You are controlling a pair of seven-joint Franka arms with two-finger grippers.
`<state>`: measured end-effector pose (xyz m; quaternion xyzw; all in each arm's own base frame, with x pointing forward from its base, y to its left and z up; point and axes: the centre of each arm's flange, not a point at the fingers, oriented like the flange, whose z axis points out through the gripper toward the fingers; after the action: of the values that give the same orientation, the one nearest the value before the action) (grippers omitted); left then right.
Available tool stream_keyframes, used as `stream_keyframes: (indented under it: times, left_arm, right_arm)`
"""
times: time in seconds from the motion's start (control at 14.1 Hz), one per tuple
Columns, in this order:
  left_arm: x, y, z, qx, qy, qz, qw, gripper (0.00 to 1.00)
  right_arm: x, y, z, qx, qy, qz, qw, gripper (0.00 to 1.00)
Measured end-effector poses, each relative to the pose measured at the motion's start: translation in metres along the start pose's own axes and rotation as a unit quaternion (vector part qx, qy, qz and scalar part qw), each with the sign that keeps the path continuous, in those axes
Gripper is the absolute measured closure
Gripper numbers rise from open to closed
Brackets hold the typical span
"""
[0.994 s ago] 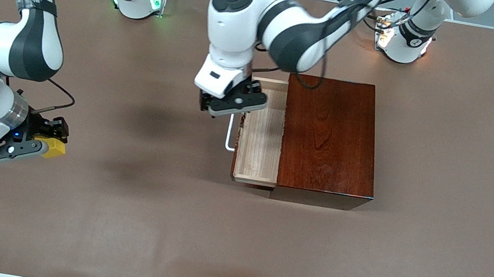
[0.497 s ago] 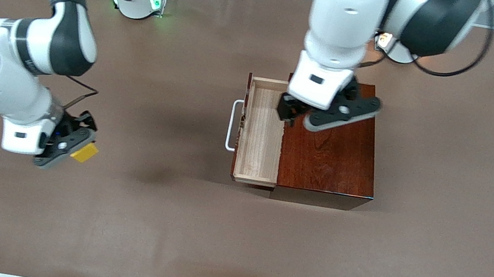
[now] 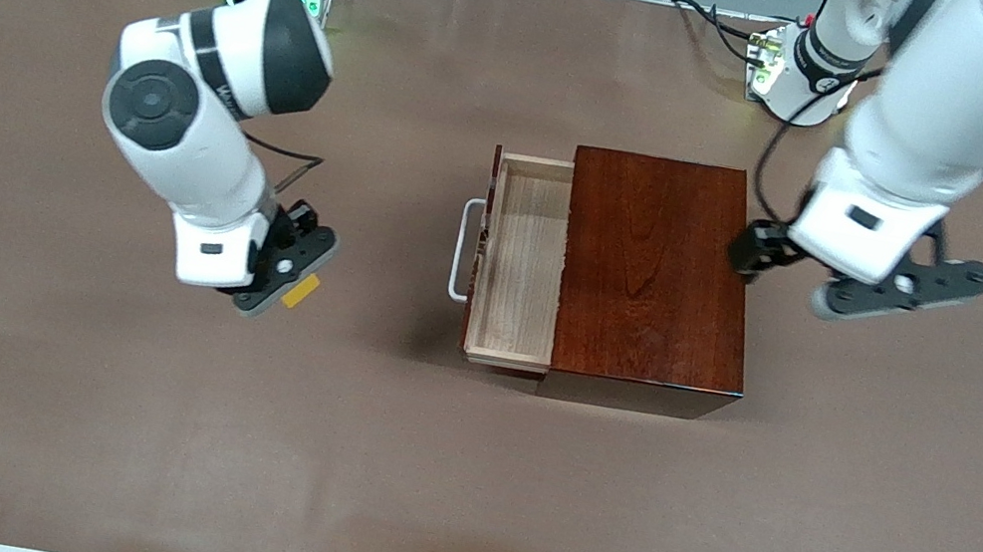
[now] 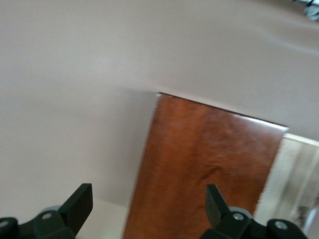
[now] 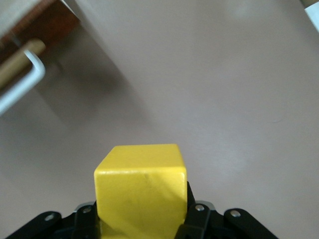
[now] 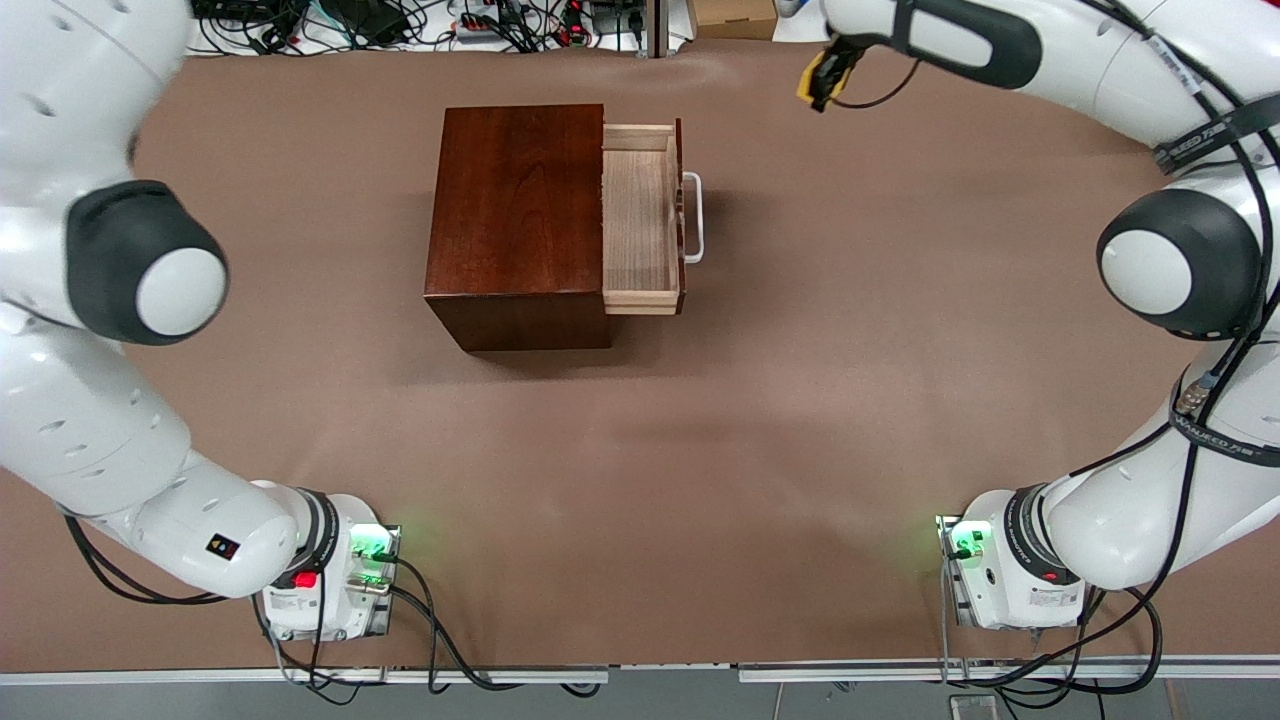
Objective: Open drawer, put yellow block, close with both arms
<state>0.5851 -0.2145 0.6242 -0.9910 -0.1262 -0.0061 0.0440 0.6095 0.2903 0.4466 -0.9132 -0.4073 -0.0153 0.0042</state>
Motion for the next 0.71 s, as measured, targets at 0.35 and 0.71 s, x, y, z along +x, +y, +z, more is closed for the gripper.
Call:
stream_keyframes:
  times: [0.35, 0.71]
  left_arm:
    - [0.028, -0.078, 0.009, 0.003, -0.017, 0.044, 0.999, 0.0]
    - [0.044, -0.138, 0.009, 0.001, -0.024, 0.063, 0.998, 0.0]
  right_arm:
    - [0.031, -0.09, 0.005, 0.003, -0.003, 0.098, 0.995, 0.44]
    - [0.043, -0.129, 0.011, 0.014, -0.006, 0.155, 0.988, 0.44]
